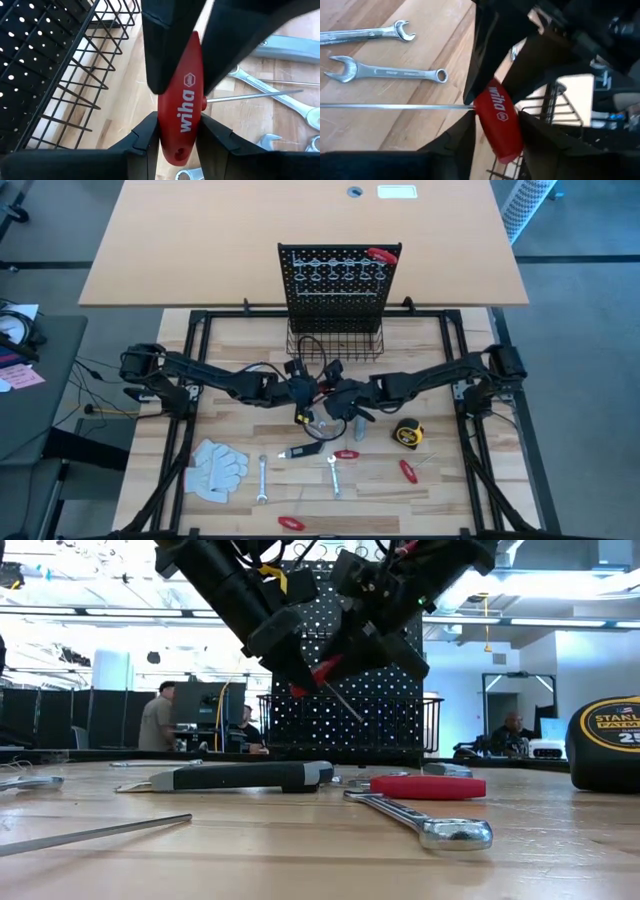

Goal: Hang tools onto peg board
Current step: Hang the red allen wrench on the pegboard

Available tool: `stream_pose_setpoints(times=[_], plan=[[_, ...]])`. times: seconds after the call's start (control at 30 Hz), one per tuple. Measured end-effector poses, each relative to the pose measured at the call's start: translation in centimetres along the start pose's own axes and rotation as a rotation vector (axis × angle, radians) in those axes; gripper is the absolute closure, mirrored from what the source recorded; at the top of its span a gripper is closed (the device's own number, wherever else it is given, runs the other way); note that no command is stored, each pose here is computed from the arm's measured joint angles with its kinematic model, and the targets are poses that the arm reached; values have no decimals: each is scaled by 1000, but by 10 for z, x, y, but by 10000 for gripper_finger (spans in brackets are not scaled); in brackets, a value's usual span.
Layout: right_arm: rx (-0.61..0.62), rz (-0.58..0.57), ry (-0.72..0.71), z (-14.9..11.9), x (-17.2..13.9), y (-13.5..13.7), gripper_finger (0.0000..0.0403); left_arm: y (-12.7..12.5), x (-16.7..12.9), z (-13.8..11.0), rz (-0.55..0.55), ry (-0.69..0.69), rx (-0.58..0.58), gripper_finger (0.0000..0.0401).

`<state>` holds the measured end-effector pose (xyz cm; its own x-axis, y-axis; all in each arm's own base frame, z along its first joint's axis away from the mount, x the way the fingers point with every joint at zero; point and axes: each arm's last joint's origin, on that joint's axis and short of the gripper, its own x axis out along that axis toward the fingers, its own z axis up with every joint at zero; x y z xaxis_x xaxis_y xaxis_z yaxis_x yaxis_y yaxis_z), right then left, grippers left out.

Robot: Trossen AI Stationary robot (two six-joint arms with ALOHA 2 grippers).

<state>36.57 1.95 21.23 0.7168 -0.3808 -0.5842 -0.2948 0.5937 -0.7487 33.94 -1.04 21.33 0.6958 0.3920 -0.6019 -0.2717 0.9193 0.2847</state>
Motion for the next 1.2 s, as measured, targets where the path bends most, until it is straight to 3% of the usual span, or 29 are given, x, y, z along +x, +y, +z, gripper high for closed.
stream_pose_setpoints(times=[0.17,0.53,0.73,0.9,1.0,1.2], plan=[[17,8,32,-4,1,-1,294,0,0,0,2,-2,5,306],[141,12,58,-8,2,2,301,0,0,-1,1,6,18,287],[176,-54,189,-26,7,17,302,1,-1,-10,16,92,55,266],[209,-122,256,-36,6,30,303,5,-2,-17,147,164,90,268],[206,-219,291,-33,0,28,304,7,-4,-23,209,211,86,271],[133,-449,373,-24,-49,9,304,7,3,-52,320,224,98,272]])
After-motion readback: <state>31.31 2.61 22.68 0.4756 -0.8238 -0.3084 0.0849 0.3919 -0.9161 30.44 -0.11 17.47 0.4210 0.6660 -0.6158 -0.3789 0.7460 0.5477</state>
